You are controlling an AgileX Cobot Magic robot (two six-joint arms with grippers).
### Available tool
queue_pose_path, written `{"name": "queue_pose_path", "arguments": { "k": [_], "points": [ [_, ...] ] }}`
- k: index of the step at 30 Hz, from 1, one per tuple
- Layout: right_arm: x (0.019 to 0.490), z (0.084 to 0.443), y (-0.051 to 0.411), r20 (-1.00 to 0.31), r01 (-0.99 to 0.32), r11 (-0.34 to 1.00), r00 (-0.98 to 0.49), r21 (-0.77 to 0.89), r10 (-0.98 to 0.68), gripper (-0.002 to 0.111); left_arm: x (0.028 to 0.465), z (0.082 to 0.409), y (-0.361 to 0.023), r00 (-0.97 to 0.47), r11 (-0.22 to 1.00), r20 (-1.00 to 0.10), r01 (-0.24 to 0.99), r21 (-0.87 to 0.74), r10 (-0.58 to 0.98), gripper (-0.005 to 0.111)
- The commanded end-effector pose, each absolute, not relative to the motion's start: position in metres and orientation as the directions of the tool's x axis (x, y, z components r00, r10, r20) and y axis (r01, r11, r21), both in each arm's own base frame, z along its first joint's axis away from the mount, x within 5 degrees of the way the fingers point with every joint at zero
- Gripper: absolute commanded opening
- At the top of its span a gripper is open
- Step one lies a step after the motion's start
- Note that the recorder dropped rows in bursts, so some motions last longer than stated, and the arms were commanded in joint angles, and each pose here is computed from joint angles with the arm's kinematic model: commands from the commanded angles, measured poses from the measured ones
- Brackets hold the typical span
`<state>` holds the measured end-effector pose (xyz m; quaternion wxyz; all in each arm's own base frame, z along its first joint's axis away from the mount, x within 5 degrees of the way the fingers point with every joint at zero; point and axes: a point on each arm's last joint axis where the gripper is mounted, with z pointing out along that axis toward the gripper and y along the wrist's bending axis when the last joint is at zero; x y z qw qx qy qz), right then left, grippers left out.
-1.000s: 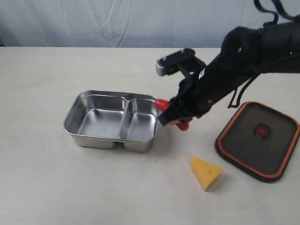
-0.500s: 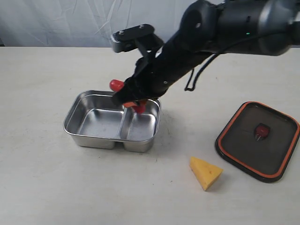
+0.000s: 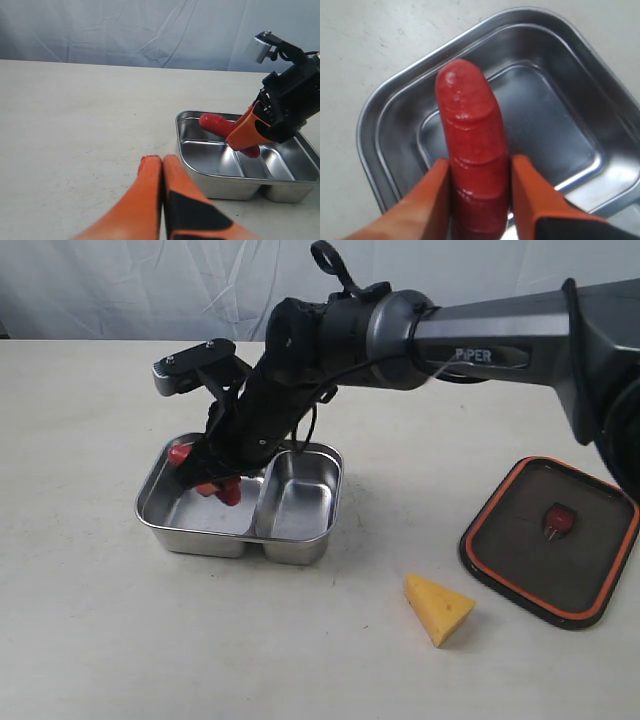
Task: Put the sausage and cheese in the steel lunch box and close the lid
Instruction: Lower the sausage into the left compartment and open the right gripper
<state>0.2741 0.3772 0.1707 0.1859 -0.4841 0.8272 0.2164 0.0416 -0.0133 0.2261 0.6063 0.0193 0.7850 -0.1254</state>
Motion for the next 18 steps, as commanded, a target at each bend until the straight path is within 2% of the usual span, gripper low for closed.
{"name": "queue_pose_path", "arguments": {
  "k": [1, 15, 18],
  "points": [
    [0.2747, 0.167, 0.3793, -0.51, -0.885, 0.43, -0.458, 0.18, -0.728, 0.0, 0.0415, 0.2263, -0.0129, -0.252, 0.969, -0.96, 0.179, -0.171, -0.123, 0.0],
    [0.2751, 0.1634, 0.3793, -0.503, -0.885, 0.431, -0.458, 0.177, -0.733, 0.0, 0.0415, 0.2263, -0.0129, -0.252, 0.969, -0.96, 0.179, -0.171, -0.123, 0.0],
    [0.2764, 0.1626, 0.3778, -0.493, -0.88, 0.447, -0.465, 0.162, -0.736, 0.009, 0.0415, 0.2263, -0.0129, -0.252, 0.969, -0.96, 0.179, -0.171, -0.123, 0.0]
  ]
}}
